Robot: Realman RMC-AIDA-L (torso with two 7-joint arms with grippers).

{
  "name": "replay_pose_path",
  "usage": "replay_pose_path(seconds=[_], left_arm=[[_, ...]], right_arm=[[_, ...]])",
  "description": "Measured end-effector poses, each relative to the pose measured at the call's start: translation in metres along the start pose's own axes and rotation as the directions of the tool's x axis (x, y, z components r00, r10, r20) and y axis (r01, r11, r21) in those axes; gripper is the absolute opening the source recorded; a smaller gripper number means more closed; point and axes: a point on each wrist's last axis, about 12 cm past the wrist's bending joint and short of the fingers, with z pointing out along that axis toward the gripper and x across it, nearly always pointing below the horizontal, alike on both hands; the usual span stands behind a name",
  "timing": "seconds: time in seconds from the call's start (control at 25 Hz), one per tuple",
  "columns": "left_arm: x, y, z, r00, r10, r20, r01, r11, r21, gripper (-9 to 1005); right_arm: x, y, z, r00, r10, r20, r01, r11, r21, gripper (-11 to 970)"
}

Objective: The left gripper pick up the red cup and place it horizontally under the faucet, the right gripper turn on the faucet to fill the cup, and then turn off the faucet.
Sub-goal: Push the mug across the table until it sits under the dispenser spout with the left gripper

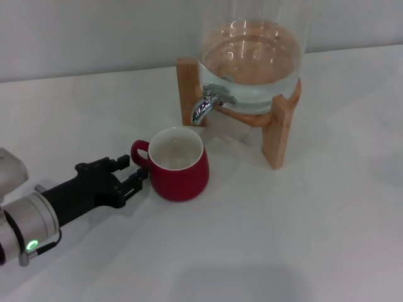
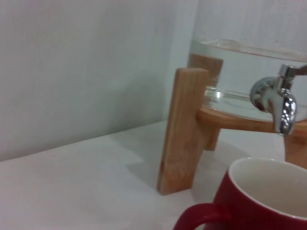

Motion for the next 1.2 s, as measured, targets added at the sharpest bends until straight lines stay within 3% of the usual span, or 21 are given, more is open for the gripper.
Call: replay_pose_path(seconds=[0.48,1.2], left_arm=[[-0.004,-0.005,0.005,1.0,0.018,-0.003,-0.018,0.999,0.034,463],[-0.013,0.0,0.015,0.999,0.045,-0.014,-0.045,0.999,-0.001,469]], right_arm=[[0.0,-0.002,-0.002,1.0,0.003,0.004,-0.003,1.0,0.005,721],[0.0,-0.001,-0.001,1.0,0.004,0.005,-0.004,1.0,0.003,722]])
